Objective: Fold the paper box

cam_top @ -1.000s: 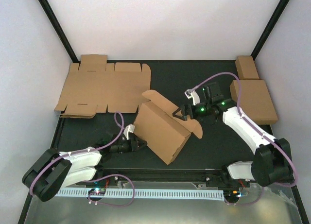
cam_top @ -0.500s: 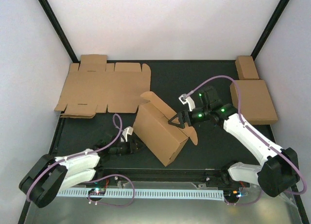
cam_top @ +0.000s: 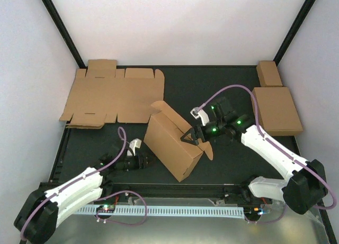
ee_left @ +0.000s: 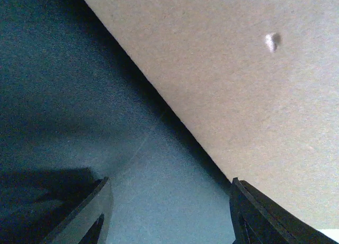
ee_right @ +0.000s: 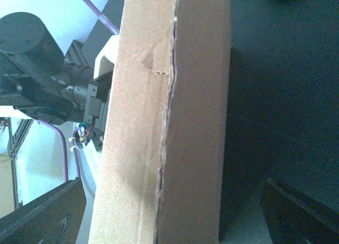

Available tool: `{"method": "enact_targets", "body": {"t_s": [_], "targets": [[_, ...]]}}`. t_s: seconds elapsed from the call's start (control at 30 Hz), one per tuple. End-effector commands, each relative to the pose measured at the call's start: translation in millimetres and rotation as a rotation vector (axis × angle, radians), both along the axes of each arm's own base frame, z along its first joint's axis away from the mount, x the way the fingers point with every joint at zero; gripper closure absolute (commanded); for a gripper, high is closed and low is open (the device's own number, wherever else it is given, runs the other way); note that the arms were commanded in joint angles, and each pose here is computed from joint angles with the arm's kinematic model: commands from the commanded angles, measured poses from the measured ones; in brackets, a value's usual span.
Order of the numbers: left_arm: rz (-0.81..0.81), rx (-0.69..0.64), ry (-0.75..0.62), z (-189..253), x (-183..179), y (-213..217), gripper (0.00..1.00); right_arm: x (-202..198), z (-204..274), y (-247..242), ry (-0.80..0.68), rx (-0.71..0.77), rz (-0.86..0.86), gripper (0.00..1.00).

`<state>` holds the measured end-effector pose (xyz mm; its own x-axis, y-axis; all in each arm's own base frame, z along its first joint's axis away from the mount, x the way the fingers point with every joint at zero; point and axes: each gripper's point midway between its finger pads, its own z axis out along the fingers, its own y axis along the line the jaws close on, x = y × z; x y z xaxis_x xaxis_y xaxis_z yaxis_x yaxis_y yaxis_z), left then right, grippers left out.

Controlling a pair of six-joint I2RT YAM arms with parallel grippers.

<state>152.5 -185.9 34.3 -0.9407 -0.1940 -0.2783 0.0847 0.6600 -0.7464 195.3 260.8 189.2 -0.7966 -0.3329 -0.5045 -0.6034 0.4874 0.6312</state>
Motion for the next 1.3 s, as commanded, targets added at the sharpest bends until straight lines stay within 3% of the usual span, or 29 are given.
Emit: {"method": "enact_targets", "body": {"t_s": [0.0, 0.53, 0.77, 1.0, 1.27], "targets": [[0.025, 0.048, 0.006, 9.2, -0.9, 8.7, 0.37, -4.6, 14.0, 1.8, -0.04, -0.013, 0.004, 0.07], [-0.241, -0.209, -0.184, 92.1, -19.7, -49.9, 0.37, -28.1, 27.2, 26.0, -0.066, 0.02, 0.102, 0.06], [-0.223, -0.182, -0.198, 83.7, -28.3, -51.1, 0.36, -35.9, 30.7, 36.4, -0.075, 0.032, 0.149, 0.06], [-0.138, -0.192, -0.13, 60.6, -31.4, -39.7, 0.28, -48.6, 33.1, 43.9, -0.084, 0.038, 0.201, 0.06], [-0.158, -0.184, -0.114, 49.9, -35.9, -41.1, 0.27, -47.4, 24.7, 45.8, -0.087, 0.014, 0.198, 0.06]]}}
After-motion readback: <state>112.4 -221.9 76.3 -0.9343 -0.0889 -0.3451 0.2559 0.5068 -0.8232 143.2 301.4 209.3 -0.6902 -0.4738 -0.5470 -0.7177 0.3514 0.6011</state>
